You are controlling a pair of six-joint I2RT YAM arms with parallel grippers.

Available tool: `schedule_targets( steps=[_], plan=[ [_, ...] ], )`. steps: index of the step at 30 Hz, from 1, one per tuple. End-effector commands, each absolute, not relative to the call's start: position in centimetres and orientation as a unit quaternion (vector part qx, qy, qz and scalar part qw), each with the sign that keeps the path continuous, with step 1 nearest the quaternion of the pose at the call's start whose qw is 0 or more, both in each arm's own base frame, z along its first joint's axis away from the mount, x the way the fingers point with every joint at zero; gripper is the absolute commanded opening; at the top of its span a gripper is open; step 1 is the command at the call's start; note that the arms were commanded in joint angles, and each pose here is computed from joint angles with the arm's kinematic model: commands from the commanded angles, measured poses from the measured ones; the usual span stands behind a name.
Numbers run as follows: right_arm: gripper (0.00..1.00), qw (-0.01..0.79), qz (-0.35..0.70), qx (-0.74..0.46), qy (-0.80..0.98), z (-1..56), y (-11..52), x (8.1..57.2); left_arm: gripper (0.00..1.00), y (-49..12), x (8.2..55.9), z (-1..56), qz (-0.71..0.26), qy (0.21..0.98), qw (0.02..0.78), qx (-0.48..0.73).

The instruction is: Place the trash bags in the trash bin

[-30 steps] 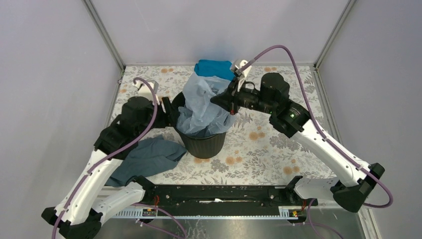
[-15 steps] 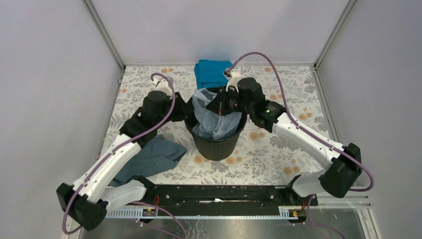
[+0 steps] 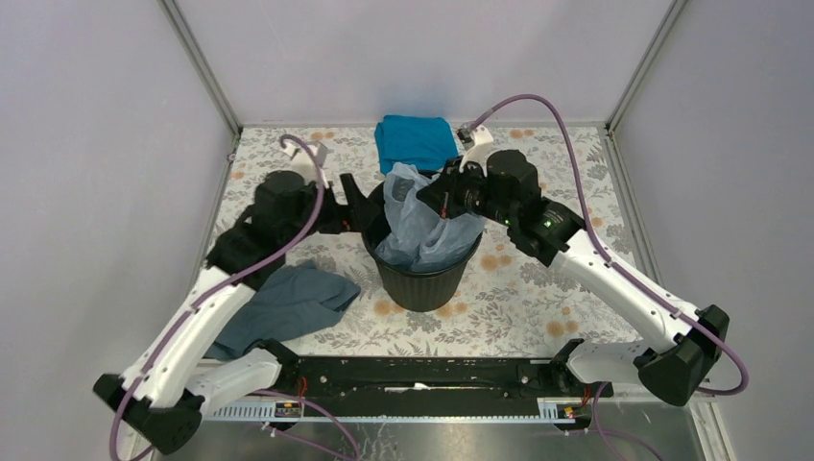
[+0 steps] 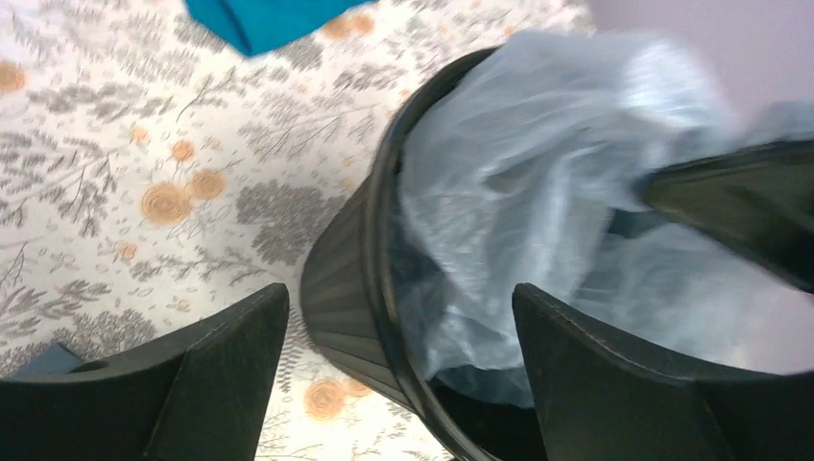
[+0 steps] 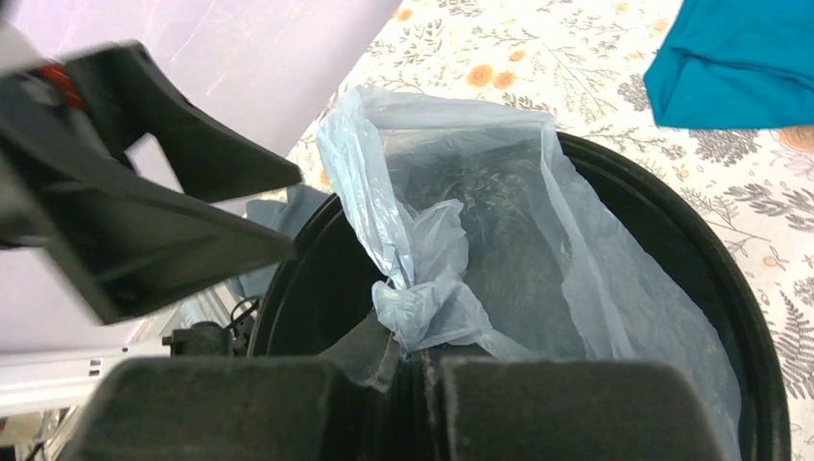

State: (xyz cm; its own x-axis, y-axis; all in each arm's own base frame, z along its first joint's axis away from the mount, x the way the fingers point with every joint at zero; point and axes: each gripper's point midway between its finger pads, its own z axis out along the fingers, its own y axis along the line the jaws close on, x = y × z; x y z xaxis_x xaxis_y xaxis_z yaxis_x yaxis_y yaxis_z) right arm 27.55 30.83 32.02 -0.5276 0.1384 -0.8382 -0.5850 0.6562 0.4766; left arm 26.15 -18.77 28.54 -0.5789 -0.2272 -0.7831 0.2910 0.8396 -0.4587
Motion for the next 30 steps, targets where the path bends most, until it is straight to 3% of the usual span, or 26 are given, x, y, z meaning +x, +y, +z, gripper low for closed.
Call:
schedule_targets(
  steps=[1,5,8,12,22,27,30],
  plan=[
    [0.00,0.469,0.415,-0.217,0.749,33.0,32.1,26.4,0.95,-18.9,22.8,37.1,-0.345,0.787,0.506,0.077],
    [0.00,0.458,0.435,-0.246,0.735,33.3,33.0,25.7,0.99,-22.7,20.5,40.8,-0.460,0.749,0.461,0.121],
    [0.00,0.451,0.445,-0.253,0.731,33.4,33.4,25.3,0.97,-25.2,21.3,40.9,-0.516,0.739,0.420,0.104],
    [0.00,0.448,0.451,-0.253,0.729,33.3,33.4,25.0,0.85,-26.0,23.6,41.1,-0.527,0.738,0.418,0.055],
    [0.00,0.460,0.447,-0.247,0.726,33.5,33.2,25.3,0.74,-26.2,26.2,39.4,-0.506,0.752,0.420,-0.037],
    [0.00,0.458,0.454,-0.253,0.721,33.6,33.6,25.2,0.59,-27.7,27.0,38.7,-0.506,0.760,0.405,-0.032],
    [0.00,0.460,0.454,-0.252,0.720,33.9,33.4,24.9,0.45,-27.7,27.5,38.3,-0.493,0.765,0.413,-0.028]
  ],
)
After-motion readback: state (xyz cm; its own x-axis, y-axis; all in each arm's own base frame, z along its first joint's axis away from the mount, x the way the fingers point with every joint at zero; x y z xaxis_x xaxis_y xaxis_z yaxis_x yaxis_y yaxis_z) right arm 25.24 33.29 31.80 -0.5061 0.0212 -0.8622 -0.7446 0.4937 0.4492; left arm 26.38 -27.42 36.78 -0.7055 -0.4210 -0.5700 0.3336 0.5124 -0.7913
